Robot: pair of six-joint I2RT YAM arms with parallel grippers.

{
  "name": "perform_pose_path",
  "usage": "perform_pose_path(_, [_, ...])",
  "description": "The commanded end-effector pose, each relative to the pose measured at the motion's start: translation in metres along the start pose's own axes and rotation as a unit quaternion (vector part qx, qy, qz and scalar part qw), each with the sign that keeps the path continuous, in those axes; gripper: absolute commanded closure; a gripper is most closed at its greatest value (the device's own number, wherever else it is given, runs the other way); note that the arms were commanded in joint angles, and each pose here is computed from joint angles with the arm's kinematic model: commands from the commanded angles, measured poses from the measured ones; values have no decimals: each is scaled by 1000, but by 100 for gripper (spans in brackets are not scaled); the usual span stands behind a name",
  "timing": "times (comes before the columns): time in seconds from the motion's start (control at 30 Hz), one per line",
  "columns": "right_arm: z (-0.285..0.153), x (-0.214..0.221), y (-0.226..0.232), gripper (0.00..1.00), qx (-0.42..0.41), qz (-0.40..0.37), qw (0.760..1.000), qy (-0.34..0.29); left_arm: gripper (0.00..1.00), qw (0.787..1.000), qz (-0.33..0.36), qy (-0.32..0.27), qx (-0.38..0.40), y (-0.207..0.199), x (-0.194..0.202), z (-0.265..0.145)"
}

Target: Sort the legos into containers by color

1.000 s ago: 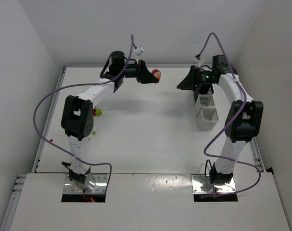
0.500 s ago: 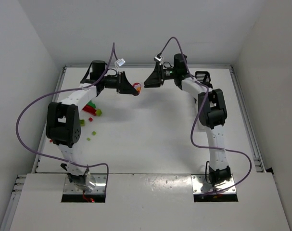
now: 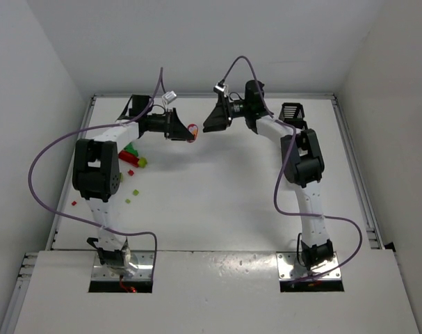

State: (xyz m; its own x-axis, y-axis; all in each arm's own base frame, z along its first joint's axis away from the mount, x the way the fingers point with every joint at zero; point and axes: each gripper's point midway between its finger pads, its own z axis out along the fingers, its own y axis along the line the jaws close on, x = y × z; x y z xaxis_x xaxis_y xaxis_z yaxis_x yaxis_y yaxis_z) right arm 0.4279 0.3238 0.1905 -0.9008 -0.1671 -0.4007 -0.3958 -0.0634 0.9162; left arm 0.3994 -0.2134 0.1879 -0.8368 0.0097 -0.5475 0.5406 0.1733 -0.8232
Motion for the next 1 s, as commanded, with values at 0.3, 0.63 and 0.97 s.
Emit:
perform_pose_path(0.3, [33, 13, -2, 28, -18, -25, 999, 33, 88, 998, 30, 17, 50, -16, -2, 4])
perform_pose_path(0.63, [39, 15, -14, 28, -17, -21, 999, 34, 88, 997, 19, 32, 68, -27, 14, 8])
perform_pose_path(0.97, [39, 12, -13, 42, -15, -30, 999, 30, 88, 996, 12, 40, 74, -30, 23, 10])
